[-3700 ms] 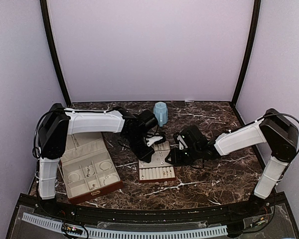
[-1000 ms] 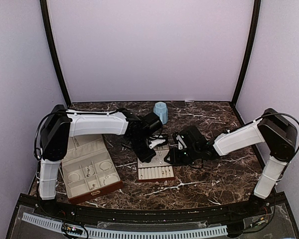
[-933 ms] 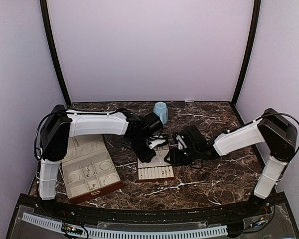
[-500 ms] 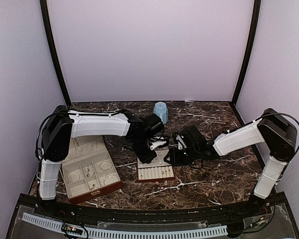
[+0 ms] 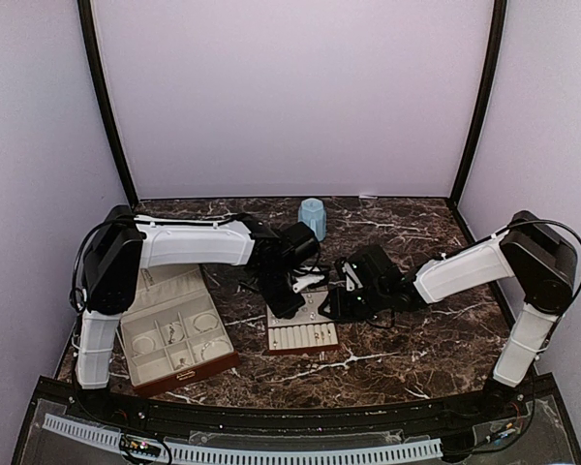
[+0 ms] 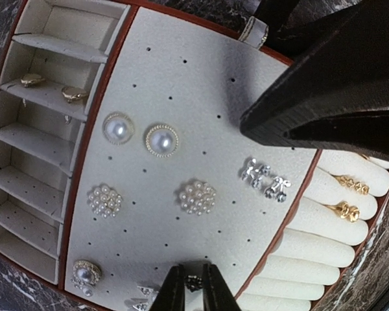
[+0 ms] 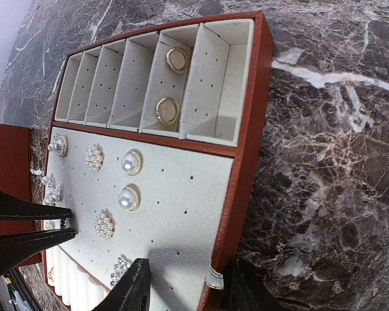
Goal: Organize the mixed jewelry
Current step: Insert the earring into the earring holder, then pick up the earring from the center of the board, then insert the earring into the earring holder.
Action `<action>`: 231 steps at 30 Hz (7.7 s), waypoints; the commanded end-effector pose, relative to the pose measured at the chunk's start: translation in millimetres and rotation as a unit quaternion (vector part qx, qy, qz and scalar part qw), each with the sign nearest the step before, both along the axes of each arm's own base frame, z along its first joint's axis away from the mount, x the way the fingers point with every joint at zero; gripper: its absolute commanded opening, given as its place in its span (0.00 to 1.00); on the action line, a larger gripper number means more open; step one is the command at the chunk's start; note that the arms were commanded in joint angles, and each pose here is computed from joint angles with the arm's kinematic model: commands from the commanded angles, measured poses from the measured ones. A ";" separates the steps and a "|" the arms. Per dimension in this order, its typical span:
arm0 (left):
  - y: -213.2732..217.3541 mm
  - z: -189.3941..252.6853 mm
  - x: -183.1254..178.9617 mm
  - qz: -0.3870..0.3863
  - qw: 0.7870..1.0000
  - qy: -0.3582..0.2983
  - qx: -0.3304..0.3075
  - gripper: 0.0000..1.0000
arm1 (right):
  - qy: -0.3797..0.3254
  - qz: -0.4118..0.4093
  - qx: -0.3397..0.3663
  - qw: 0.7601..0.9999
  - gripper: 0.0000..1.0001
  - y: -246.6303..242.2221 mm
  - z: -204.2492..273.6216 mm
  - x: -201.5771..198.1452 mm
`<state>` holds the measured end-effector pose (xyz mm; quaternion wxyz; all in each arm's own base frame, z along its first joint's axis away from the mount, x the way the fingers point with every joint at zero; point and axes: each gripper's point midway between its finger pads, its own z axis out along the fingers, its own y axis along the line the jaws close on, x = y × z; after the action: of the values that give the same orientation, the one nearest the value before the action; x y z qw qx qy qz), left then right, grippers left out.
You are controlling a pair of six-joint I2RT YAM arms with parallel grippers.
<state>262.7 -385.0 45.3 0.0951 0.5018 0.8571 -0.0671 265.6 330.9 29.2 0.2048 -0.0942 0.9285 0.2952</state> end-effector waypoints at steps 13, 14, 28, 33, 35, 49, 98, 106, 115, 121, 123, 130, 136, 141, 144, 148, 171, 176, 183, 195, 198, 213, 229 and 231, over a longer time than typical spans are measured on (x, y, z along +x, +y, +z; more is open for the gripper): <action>-13.1 17.7 -0.6 -0.009 1.000 -0.007 -0.020 0.39 | 0.007 -0.002 -0.026 1.000 0.40 -3.8 -9.5 -6.4; -13.8 19.3 -0.3 -0.009 1.000 -0.008 -0.023 0.39 | 0.004 -0.004 -0.027 1.000 0.40 -4.3 -7.9 -5.7; -26.9 86.6 9.6 0.001 0.987 -0.085 -0.137 0.44 | -0.039 -0.031 -0.006 0.999 0.51 -11.4 27.8 9.0; -23.3 109.9 17.0 0.014 0.977 -0.125 -0.171 0.46 | -0.055 -0.048 -0.008 0.997 0.51 -21.6 40.9 13.8; -16.8 116.7 20.0 0.022 0.973 -0.138 -0.183 0.49 | -0.059 -0.057 -0.020 0.996 0.50 -30.2 43.3 14.5; 50.2 198.7 85.3 0.111 0.928 -0.150 -0.324 0.61 | -0.014 -0.110 -0.126 0.986 0.48 -119.5 18.0 -5.6; 130.5 175.6 113.7 0.172 0.914 -0.188 -0.316 0.63 | 0.018 0.022 -0.140 0.990 0.38 -80.4 -1.3 -27.1; 130.7 173.8 112.6 0.172 0.914 -0.187 -0.316 0.63 | -0.015 -0.027 -0.188 0.982 0.30 -94.2 15.0 -10.2; 130.3 173.5 112.2 0.173 0.914 -0.186 -0.318 0.63 | -0.013 0.004 -0.200 0.980 0.21 -91.6 9.4 -13.6; 130.3 173.2 112.2 0.173 0.913 -0.186 -0.319 0.63 | -0.018 0.035 -0.195 0.980 0.20 -79.5 10.2 -15.7; 130.0 172.3 112.1 0.172 0.914 -0.185 -0.318 0.63 | -0.017 0.042 -0.203 0.978 0.20 -80.2 7.1 -16.8; 130.1 171.2 112.6 0.174 0.914 -0.183 -0.318 0.63 | -0.016 0.056 -0.220 0.974 0.18 -79.0 2.2 -15.8; 129.5 170.3 112.4 0.173 0.914 -0.180 -0.318 0.63 | -0.016 0.062 -0.230 0.971 0.17 -79.0 -0.5 -15.7; 129.6 170.8 112.3 0.173 0.914 -0.181 -0.319 0.63 | -0.015 0.064 -0.234 0.970 0.16 -78.7 -3.0 -16.7; 129.6 170.2 112.5 0.174 0.914 -0.180 -0.318 0.63 | -0.013 0.066 -0.237 0.969 0.15 -78.7 -4.6 -17.3; 129.6 170.9 112.4 0.174 0.914 -0.181 -0.319 0.63 | -0.014 0.066 -0.241 0.968 0.14 -79.4 -4.9 -17.6; 131.4 180.6 111.2 0.181 0.904 -0.192 -0.335 0.63 | -0.012 0.016 -0.113 0.993 0.00 -51.6 30.5 -6.4; 135.1 188.2 110.4 0.184 0.898 -0.207 -0.341 0.63 | -0.028 0.015 -0.002 0.999 0.00 -23.1 64.2 -4.1; 137.9 195.9 108.3 0.183 0.894 -0.216 -0.348 0.63 | -0.046 0.016 0.140 0.989 0.00 17.7 94.0 4.2; 138.9 204.0 104.6 0.189 0.886 -0.216 -0.365 0.64 | -0.039 0.021 0.175 0.984 0.00 44.5 75.0 6.0; 138.9 203.0 104.5 0.190 0.886 -0.214 -0.364 0.64 | -0.036 0.013 0.175 0.984 0.00 43.1 68.3 6.3; 138.0 199.1 105.2 0.191 0.888 -0.209 -0.362 0.64 | -0.017 -0.035 0.173 0.984 0.00 25.3 43.3 8.2; 137.4 197.7 104.6 0.189 0.889 -0.207 -0.362 0.63 | 0.003 -0.071 0.195 0.978 0.00 7.9 29.1 7.4; 137.3 197.4 104.4 0.189 0.889 -0.207 -0.362 0.64 | 0.005 -0.072 0.197 0.978 0.00 7.5 28.1 7.8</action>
<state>372.3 -252.1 235.0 0.4488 0.2689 0.8173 -0.2412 268.1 337.8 55.5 0.2271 0.0061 0.8672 0.4431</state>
